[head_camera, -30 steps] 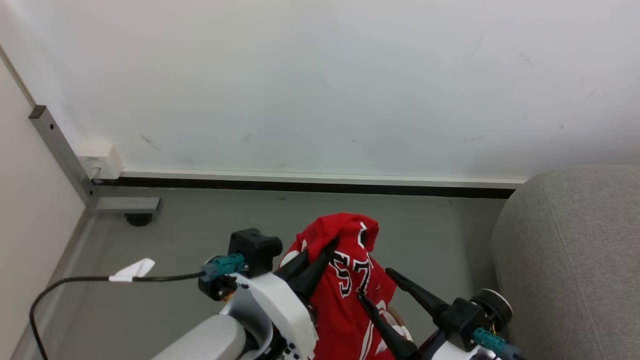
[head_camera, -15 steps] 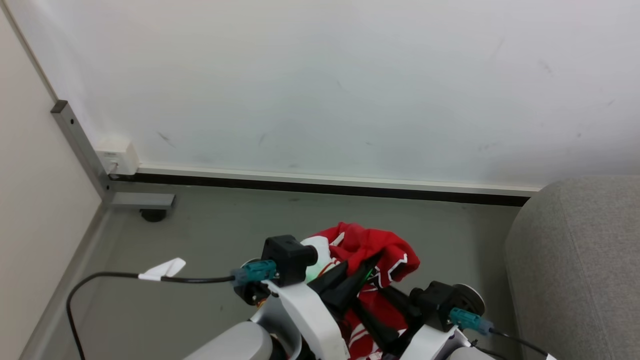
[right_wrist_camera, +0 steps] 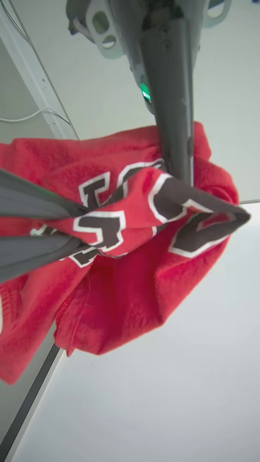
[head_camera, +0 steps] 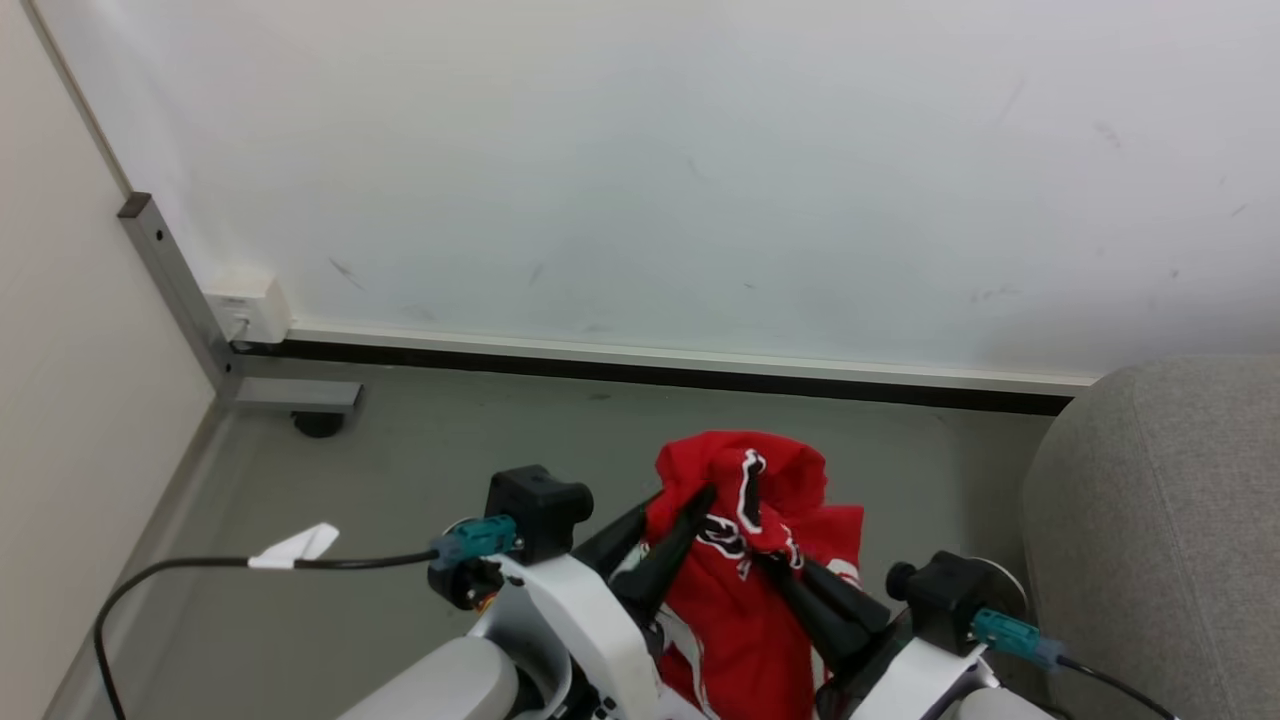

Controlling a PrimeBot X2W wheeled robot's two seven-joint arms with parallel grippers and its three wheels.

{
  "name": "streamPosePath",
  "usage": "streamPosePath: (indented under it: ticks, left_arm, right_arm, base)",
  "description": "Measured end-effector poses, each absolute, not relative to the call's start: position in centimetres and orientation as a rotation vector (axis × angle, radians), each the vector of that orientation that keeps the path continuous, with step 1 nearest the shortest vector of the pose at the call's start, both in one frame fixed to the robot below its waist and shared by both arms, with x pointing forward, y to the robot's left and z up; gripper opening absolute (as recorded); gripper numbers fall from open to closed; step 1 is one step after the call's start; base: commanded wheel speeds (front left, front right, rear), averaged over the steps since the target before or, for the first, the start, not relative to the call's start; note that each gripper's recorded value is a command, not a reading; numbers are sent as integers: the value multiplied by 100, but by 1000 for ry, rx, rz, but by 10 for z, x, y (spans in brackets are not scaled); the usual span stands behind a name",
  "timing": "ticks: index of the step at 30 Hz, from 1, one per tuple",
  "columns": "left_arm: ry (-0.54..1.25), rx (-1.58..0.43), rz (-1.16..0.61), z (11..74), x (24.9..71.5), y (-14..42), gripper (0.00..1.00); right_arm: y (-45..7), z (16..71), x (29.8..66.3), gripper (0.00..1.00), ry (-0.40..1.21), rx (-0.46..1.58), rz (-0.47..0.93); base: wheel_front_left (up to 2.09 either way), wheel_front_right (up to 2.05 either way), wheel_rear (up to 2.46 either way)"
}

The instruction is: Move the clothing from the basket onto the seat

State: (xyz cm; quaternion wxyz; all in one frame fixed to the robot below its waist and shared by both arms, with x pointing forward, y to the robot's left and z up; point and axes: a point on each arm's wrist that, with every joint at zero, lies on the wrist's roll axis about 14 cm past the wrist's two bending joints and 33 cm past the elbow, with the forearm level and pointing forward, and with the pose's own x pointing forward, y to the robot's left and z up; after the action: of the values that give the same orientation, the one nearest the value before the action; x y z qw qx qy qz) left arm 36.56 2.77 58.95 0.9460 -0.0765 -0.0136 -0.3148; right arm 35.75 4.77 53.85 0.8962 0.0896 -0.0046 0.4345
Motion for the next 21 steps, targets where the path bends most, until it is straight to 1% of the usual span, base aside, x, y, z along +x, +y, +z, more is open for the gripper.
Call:
streamPosePath:
  ticks: [10, 21]
  left_arm:
    - [-21, -147, -616, 569, 370, 34, 100]
    - [14, -143, -638, 538, 368, 31, 100]
  right_arm:
    - [12, 551, 370, 0, -74, 202, 797]
    - [-29, 562, 383, 0, -128, 180, 694]
  base:
    - [0, 0, 0]
    - [0, 0, 0]
